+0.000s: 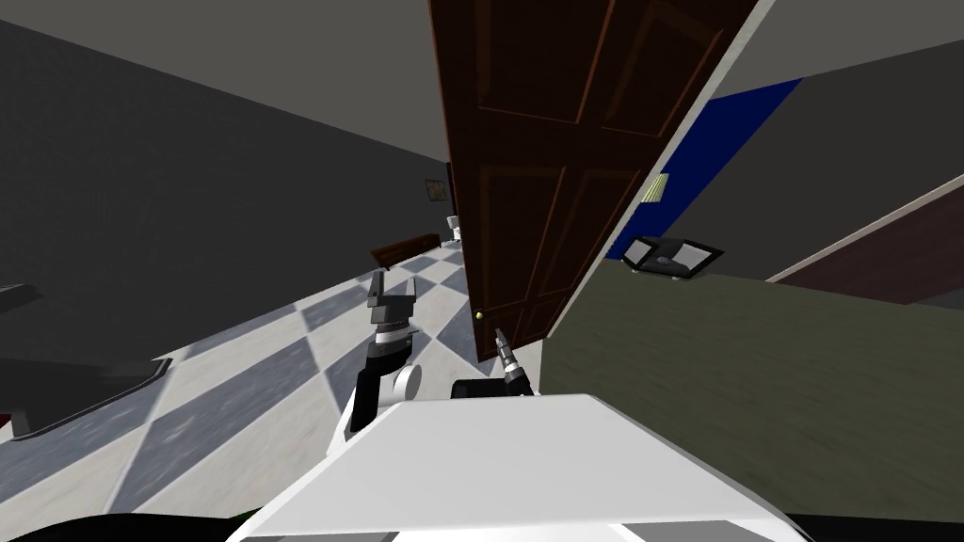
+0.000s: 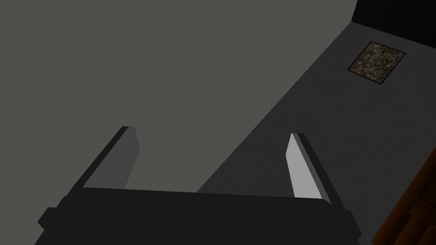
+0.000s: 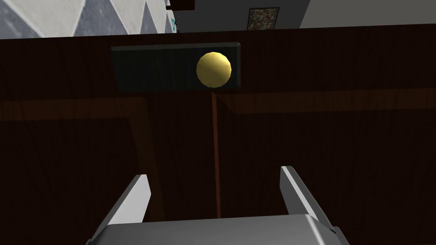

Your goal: Push the door open

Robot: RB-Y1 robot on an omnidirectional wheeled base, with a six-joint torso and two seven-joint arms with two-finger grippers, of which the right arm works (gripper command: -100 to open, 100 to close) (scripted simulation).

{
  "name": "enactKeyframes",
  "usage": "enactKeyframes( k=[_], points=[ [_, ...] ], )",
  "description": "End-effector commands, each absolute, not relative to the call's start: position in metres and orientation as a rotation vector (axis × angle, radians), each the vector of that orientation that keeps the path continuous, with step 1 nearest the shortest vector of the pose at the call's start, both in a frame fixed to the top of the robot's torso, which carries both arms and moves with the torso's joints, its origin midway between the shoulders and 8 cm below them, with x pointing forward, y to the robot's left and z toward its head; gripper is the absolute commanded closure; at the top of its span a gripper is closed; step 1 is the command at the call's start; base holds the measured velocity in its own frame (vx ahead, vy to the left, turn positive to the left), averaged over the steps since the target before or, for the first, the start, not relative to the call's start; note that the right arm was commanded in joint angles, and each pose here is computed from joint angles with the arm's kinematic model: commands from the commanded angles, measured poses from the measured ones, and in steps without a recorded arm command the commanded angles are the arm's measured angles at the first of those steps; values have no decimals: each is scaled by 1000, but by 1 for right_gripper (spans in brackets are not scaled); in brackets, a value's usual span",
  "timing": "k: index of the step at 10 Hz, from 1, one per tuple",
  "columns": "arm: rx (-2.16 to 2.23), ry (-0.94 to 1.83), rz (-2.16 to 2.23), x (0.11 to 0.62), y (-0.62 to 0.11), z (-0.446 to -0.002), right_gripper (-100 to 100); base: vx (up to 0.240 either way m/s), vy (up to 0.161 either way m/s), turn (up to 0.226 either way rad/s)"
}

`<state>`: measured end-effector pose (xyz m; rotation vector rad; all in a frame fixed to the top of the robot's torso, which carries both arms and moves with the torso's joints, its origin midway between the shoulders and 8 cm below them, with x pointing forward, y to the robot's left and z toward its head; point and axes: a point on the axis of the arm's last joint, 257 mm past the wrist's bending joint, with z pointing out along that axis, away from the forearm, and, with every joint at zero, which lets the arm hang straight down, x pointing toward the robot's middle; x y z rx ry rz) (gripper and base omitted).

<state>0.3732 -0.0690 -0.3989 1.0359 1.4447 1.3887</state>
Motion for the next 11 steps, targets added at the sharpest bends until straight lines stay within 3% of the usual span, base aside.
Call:
enactKeyframes(
  k=[1,5,8,9,11],
  points=[
    [1025,1454,1375,375,-78,-401,-100,200,-23,16],
    [1033,1443,1374,384,-79,-399,-100,176,108,19],
    [1048,1426,1388,388,-71,-394,-100,79,130,1],
    [1048,1426,1388,388,-71,-394,100,-11,-11,20],
    [1048,1426,1388,388,-71,-394,100,-15,-24,17]
  ],
)
